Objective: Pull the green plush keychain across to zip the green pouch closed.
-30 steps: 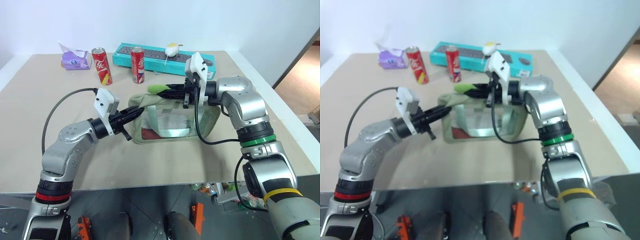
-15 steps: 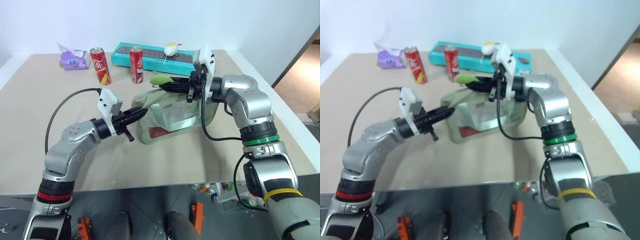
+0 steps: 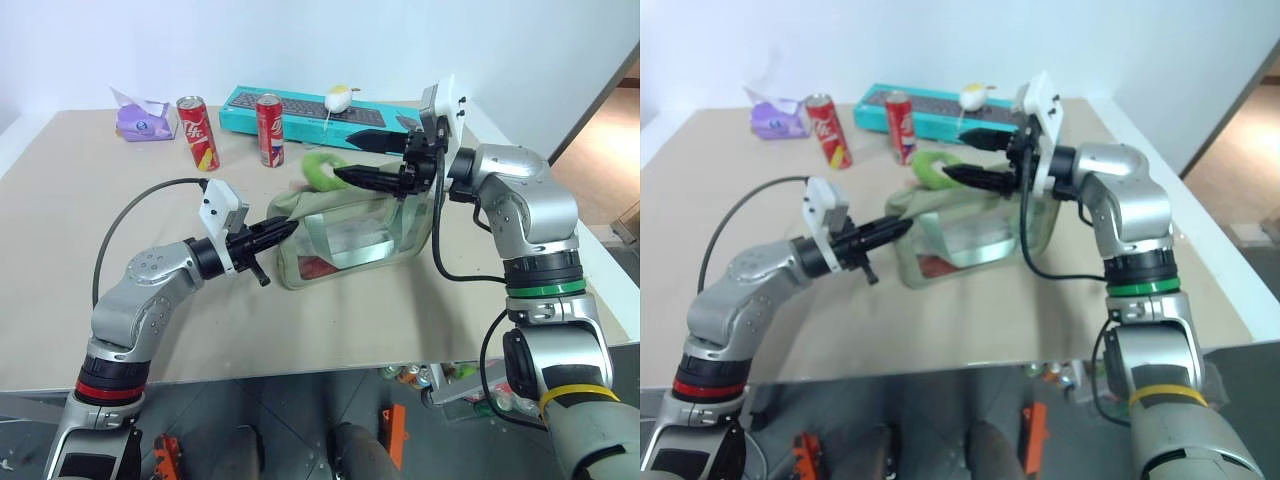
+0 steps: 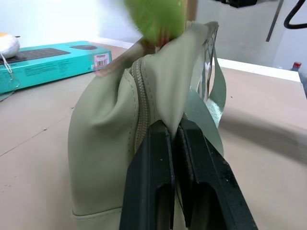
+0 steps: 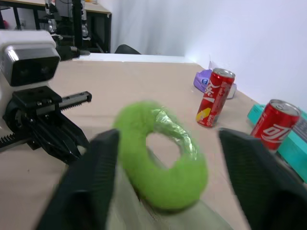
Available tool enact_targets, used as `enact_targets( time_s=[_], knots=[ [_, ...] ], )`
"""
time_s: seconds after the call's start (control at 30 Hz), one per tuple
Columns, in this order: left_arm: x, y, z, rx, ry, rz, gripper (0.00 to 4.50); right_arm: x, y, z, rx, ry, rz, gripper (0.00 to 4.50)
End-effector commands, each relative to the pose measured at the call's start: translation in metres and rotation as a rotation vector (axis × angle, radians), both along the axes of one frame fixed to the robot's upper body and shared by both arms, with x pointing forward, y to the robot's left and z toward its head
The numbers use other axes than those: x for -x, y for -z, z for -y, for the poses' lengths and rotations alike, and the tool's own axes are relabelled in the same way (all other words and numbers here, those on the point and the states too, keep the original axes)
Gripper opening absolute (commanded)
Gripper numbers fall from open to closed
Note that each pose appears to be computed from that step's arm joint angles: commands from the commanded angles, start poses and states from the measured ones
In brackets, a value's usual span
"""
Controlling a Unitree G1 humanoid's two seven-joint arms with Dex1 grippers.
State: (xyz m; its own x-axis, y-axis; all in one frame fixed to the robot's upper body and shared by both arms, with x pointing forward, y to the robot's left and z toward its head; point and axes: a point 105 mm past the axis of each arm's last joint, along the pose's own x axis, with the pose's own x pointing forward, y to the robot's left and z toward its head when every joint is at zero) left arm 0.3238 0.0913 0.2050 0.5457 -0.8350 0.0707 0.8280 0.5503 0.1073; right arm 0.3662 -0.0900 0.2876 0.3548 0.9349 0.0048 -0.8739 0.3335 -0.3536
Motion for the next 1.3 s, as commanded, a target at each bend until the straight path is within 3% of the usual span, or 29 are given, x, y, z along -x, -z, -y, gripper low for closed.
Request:
enact_targets(
  time_s=[0.03, 0.4, 0.77, 0.93, 1.2, 1.3],
  knots=[
    [-0.001, 0.009, -0.001, -0.025, -0.006, -0.032, 0.00, 0.005, -0.016, 0.001, -0.011, 0.004, 0.086, 4.47],
    [-0.003, 0.010, 0.001, -0.033, 0.001, -0.031, 0.00, 0.007, -0.017, -0.029, 0.011, -0.057, 0.102, 4.47],
    [-0.001, 0.011, 0.003, -0.031, 0.004, -0.028, 0.00, 0.002, -0.002, -0.052, 0.063, -0.085, 0.072, 4.47],
    [-0.001, 0.011, 0.001, -0.031, -0.006, -0.026, 0.00, -0.008, 0.012, -0.046, 0.105, -0.052, 0.037, 2.98],
    [-0.001, 0.011, 0.002, -0.030, -0.010, -0.025, 0.00, -0.011, 0.023, -0.040, 0.153, -0.041, 0.030, 0.17],
    [-0.001, 0.011, 0.002, -0.029, -0.009, -0.025, 0.00, -0.011, 0.024, -0.039, 0.161, -0.038, 0.032, 0.17]
  ],
)
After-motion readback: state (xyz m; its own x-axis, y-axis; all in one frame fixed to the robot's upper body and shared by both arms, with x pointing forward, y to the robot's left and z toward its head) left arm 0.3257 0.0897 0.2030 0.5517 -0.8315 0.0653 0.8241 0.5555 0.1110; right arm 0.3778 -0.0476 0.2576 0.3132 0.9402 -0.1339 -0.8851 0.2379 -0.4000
